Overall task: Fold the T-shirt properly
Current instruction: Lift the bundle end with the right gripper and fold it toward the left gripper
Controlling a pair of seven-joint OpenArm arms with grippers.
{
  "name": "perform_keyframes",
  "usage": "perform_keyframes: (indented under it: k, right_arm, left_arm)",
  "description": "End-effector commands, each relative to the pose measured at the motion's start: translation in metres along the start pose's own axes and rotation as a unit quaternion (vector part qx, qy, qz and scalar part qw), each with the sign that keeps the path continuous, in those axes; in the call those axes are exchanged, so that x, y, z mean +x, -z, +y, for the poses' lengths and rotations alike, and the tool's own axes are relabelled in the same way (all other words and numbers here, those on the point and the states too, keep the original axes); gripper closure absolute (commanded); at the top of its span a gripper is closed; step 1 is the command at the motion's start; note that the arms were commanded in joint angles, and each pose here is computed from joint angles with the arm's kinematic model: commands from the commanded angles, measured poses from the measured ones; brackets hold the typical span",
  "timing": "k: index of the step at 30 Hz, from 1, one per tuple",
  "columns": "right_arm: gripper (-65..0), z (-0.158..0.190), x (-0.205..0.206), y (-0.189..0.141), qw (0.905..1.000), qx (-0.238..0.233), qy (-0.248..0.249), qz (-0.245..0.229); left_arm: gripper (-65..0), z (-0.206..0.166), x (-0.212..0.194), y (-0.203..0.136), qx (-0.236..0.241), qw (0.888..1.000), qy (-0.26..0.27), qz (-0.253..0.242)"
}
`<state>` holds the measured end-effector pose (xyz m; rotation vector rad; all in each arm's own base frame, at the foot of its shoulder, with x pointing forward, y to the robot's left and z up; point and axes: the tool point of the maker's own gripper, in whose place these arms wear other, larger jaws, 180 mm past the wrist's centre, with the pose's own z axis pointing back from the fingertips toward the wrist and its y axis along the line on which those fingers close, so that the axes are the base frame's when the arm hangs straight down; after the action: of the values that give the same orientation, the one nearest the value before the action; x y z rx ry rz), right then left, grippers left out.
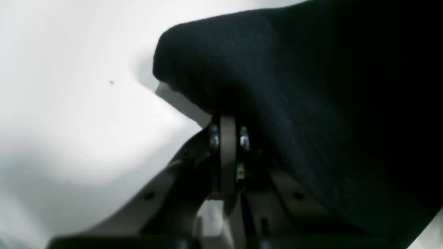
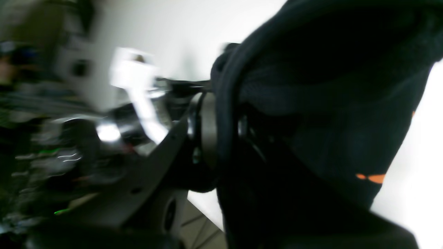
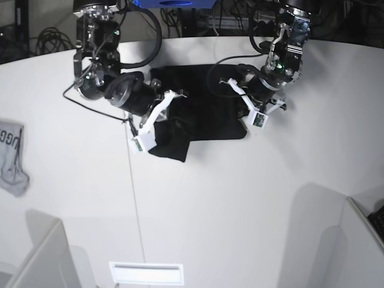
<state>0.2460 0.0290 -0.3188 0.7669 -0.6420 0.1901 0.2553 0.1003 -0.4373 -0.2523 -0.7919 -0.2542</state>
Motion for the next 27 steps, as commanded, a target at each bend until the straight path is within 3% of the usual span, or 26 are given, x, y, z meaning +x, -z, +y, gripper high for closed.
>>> perform_keyframes:
  k: [1,10,17,27]
  right_arm:
    - [0.0,0.015,0.006,0.004,0.9996,0.023,-0.009,-0.014]
    - [0.0,0.049,-0.013,0.027,0.9973,0.063,-0.037,0.006]
    - [0.0,0.031,-0.027,0.048,0.9976,0.052,-0.018,0.041]
    - [0.0,0.036,-0.025,0.061,0.9963,0.059,-0.033,0.052]
  left_arm:
    - [0.0,0.004,-0.014,-0.001,0.008,0.999,0.005,0.03]
    - [0.0,0.004,-0.019,-0.003,0.008,0.999,0.005,0.036]
    - [0.0,0.004,-0.02,-0.003,0.008,0.999,0.005,0.037]
    - [0.0,0.006,-0.027,-0.008,0.012,0.999,-0.002,0.042]
